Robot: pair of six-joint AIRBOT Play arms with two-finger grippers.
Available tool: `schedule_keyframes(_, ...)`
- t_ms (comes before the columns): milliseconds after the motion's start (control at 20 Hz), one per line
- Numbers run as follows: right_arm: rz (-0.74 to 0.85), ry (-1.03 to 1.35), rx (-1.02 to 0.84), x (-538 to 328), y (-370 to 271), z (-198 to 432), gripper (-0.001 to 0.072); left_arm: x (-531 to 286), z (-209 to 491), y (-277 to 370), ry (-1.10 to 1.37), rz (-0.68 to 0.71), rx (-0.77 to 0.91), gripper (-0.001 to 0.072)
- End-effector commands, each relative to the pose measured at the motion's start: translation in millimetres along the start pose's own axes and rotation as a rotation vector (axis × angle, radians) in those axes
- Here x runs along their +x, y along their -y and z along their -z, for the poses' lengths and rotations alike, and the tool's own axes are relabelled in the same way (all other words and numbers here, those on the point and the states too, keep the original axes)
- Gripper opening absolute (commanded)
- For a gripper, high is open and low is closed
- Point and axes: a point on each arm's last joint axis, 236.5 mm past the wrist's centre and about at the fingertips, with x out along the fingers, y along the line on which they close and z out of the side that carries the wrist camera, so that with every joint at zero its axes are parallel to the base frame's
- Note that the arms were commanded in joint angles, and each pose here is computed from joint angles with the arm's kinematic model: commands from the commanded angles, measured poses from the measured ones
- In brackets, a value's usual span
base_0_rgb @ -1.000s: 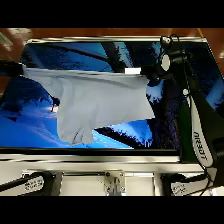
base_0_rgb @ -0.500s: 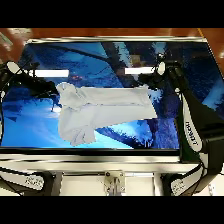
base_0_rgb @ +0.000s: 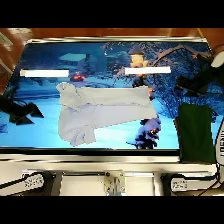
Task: Fold the shirts.
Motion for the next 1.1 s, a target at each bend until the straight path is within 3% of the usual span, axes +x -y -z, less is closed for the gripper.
schedule_keyframes(0,-0.205,-0.115,0.097,10,1,33,0.0593,59,52,-1,0.014,0.129,-0.105,0.0674)
schedule_keyframes(200,-0.208,-0.111,0.091,27,-1,35,0.0593,102,69,14,0.022,0.247,-0.208,0.0675)
schedule_keyframes(650,-0.195,-0.060,0.104,30,1,23,0.0593,120,24,31,0.195,0.273,-0.262,0.0647)
schedule_keyframes(700,-0.193,-0.053,0.113,30,1,21,0.0593,119,20,33,0.208,0.279,-0.266,0.0525)
schedule_keyframes(750,-0.191,-0.049,0.123,31,2,19,0.0593,119,20,36,0.210,0.283,-0.265,0.0350)
schedule_keyframes(800,-0.194,-0.055,0.137,35,2,21,0.0593,120,20,37,0.208,0.284,-0.260,0.0238)
schedule_keyframes(850,-0.191,-0.074,0.135,43,2,26,0.0595,120,22,39,0.203,0.286,-0.252,0.0167)
schedule_keyframes(900,-0.193,-0.112,0.113,55,1,38,0.0687,119,24,41,0.192,0.291,-0.234,0.0108)
schedule_keyframes(950,-0.197,-0.156,0.107,68,1,52,0.0698,117,28,44,0.178,0.299,-0.197,0.0053)
schedule_keyframes(1050,-0.234,-0.219,0.138,95,-3,75,0.0698,112,32,52,0.160,0.315,-0.108,0.0041)
